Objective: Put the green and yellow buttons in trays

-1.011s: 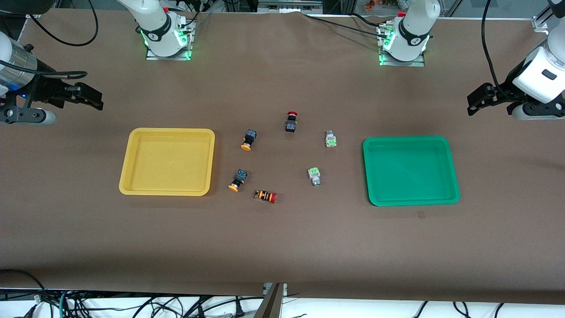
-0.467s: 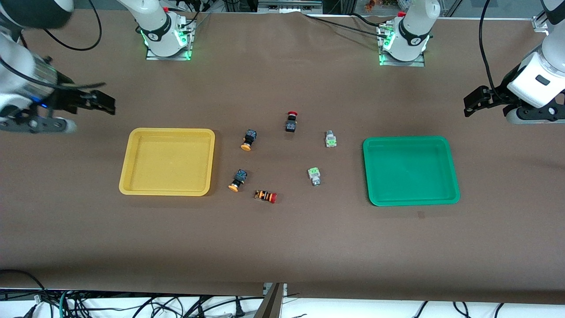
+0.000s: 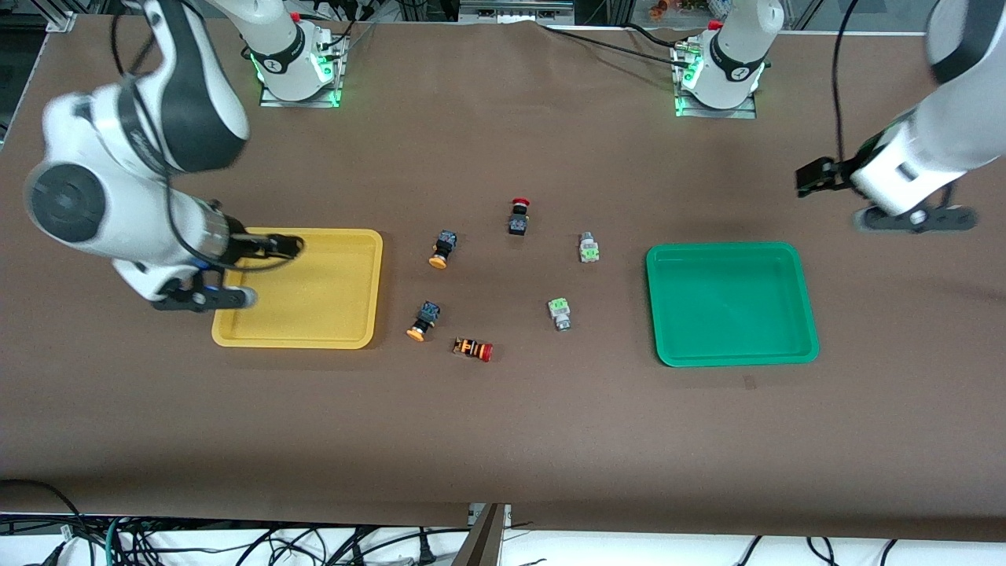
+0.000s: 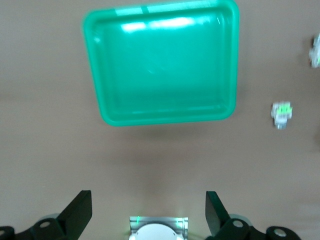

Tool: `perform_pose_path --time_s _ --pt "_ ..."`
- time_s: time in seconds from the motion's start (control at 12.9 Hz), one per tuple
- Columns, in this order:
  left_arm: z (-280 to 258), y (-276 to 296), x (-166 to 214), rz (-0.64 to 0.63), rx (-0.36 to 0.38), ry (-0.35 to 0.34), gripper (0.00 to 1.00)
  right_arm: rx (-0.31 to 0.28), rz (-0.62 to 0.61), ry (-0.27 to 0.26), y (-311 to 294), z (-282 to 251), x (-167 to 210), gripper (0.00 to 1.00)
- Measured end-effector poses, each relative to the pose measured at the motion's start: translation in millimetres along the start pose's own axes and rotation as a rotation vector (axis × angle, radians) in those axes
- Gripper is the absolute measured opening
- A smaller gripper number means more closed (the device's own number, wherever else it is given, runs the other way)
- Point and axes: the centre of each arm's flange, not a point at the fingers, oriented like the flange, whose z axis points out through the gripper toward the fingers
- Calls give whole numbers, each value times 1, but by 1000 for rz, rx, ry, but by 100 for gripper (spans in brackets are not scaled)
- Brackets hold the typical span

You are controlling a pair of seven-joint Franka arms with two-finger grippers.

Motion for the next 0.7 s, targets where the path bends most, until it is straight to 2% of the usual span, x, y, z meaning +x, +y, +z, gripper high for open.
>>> perform_pose_path --time_s 0.16,0.39,0.7 --pt "69 58 49 23 -14 -47 100 11 106 1 -57 47 1 100" --pt "161 146 94 18 -53 -35 100 8 240 -34 -131 136 -25 100" --pt "249 221 98 -31 -75 -11 100 14 313 -69 -162 232 -59 100"
